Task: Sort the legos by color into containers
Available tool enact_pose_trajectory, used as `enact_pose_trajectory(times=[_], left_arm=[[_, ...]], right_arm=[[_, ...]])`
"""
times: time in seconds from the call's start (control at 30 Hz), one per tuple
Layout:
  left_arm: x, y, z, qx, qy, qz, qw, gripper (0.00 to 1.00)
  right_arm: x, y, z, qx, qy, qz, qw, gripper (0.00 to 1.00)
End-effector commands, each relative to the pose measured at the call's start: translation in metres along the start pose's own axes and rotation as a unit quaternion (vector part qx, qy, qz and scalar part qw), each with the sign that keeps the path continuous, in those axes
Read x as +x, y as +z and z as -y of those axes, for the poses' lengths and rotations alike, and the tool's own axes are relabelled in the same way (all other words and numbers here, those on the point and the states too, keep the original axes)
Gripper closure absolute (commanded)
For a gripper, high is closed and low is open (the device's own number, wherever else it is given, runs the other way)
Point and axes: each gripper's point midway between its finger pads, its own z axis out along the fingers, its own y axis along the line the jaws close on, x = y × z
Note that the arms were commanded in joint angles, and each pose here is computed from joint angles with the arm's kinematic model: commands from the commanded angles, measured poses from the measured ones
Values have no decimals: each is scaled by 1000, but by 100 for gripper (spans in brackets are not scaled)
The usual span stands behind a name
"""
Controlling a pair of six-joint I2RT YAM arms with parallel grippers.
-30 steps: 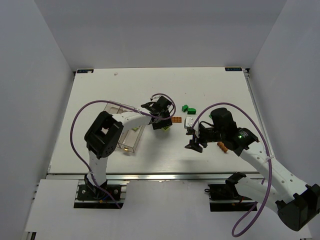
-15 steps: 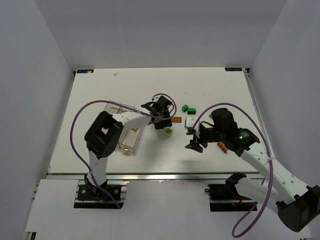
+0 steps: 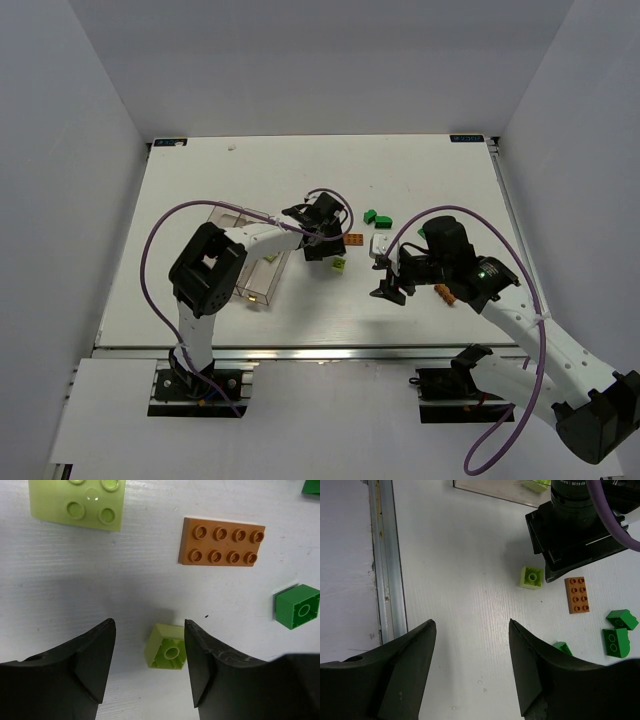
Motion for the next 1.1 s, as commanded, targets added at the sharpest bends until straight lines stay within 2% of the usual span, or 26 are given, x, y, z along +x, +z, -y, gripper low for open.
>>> enact_pose_trajectory(times=[0.0, 0.4, 1.07], left_arm=[[1, -9, 3, 2, 19, -7, 1000, 32], [5, -1, 10, 0, 87, -16, 996, 29], [35, -7, 24, 74, 167, -73, 980, 28]], right_arm=[[-7, -2, -2, -4, -11, 14, 1000, 34], [-7, -3, -2, -3, -10, 14, 1000, 34], [-6, -2, -2, -5, -9, 12, 1000, 34]])
